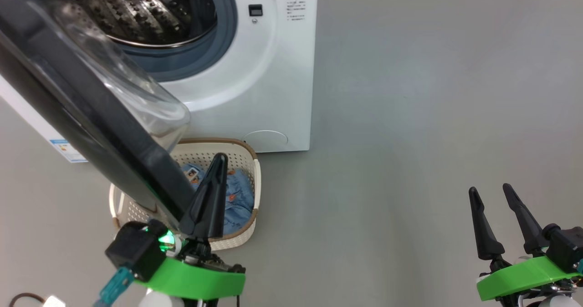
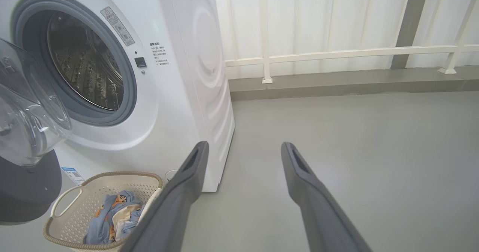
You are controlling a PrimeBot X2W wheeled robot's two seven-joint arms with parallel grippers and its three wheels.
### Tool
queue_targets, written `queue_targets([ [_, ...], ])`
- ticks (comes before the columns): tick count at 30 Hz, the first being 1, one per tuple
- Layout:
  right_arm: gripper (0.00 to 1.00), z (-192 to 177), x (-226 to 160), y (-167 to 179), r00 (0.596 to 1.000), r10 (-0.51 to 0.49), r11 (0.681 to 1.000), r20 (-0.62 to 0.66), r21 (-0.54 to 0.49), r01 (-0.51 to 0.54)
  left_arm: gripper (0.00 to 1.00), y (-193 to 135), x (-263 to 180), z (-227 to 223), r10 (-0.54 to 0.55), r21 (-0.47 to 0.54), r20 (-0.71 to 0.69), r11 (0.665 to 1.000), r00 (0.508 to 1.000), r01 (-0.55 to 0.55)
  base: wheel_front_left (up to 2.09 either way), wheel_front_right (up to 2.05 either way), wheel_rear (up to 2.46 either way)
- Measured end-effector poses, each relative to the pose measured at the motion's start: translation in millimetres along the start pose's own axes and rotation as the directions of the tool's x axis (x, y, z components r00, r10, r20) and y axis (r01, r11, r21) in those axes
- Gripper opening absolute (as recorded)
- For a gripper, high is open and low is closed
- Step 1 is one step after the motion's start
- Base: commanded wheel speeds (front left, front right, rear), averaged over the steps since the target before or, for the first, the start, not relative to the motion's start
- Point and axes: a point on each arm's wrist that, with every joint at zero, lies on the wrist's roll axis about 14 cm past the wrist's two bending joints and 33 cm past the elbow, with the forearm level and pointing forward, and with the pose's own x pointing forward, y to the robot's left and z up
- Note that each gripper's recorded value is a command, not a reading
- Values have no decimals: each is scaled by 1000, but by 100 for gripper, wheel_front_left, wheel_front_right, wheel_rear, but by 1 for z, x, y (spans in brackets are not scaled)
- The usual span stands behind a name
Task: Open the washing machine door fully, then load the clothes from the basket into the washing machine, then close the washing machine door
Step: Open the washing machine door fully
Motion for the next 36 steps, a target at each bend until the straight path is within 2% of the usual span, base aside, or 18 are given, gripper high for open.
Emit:
queue_targets([
  [12, 100, -1, 0, -1, 1000, -4, 1000, -2, 0, 4, 0, 42, -6, -30, 126, -19, -95, 992, 987, -129, 0, 0, 0],
  [36, 100, 1, 10, 8, 1000, 31, 999, 7, -12, -30, 0, 63, -11, -29, 199, -29, -94, 979, 975, -203, 0, 0, 0],
])
